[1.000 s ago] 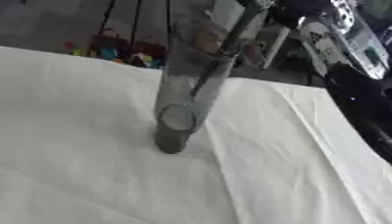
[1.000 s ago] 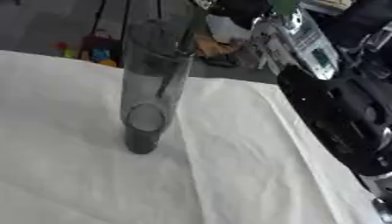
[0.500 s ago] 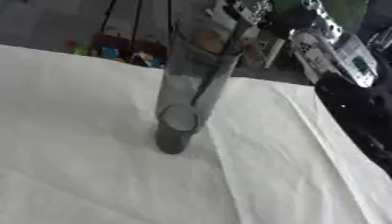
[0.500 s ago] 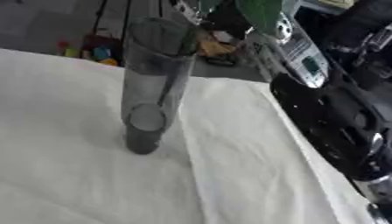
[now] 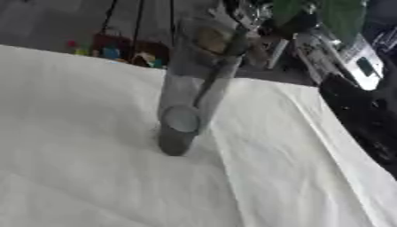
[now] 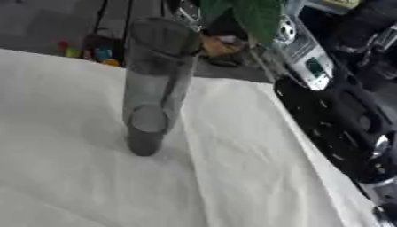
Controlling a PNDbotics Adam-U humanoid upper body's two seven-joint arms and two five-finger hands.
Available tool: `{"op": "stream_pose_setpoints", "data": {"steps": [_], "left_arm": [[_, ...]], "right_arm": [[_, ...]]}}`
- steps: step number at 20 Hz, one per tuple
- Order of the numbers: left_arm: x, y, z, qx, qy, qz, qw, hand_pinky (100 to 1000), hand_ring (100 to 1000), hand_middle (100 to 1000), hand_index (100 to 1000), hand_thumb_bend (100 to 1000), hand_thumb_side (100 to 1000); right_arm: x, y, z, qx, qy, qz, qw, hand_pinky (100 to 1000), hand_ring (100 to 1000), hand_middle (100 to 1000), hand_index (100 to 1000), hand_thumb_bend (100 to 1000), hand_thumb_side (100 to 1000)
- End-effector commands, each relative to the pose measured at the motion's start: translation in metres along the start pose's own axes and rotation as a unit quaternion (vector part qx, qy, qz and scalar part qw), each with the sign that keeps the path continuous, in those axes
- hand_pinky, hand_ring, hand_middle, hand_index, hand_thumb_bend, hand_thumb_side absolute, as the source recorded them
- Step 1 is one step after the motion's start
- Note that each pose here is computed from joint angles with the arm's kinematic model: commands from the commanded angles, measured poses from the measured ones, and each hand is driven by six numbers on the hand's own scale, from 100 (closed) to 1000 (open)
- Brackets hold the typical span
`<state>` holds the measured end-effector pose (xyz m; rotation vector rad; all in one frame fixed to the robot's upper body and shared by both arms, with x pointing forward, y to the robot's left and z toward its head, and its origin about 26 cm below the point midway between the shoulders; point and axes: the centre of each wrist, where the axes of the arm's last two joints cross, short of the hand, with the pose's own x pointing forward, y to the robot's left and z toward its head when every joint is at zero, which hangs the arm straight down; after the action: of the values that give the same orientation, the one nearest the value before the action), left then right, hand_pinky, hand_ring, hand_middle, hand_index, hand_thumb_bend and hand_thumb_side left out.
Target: Arrange flowers into the vase.
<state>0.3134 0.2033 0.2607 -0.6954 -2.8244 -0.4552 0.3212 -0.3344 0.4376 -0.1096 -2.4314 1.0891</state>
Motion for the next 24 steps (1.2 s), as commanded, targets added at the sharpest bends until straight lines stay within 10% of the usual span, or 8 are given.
{"op": "stream_pose_setpoints", "data": {"steps": [1,18,21,24], "left_arm": [[0.0038,0.0001,-0.0053,-0.006,-0.01,-0.003,1.0,773,688,717,861,104,909],[0.0041,0.001,-0.0044,-0.002,-0.008,-0.005,1.0,774,690,718,861,105,910],[0.0041,0.0011,-0.0044,-0.002,-0.008,-0.005,1.0,775,690,718,861,105,910],[0.004,0.0008,-0.0044,-0.003,-0.007,-0.004,1.0,775,690,717,861,105,910]], "right_arm": [[0.0103,-0.0085,-0.0008,0.022,0.006,0.029,0.999,123,370,345,479,100,201],[0.0164,-0.0128,-0.0008,0.049,-0.007,0.051,0.998,469,572,502,656,125,483],[0.0164,-0.0138,-0.0006,0.047,-0.008,0.056,0.997,596,695,598,740,261,776],[0.0178,-0.0144,-0.0009,0.053,-0.013,0.074,0.996,664,759,660,762,340,809]]}}
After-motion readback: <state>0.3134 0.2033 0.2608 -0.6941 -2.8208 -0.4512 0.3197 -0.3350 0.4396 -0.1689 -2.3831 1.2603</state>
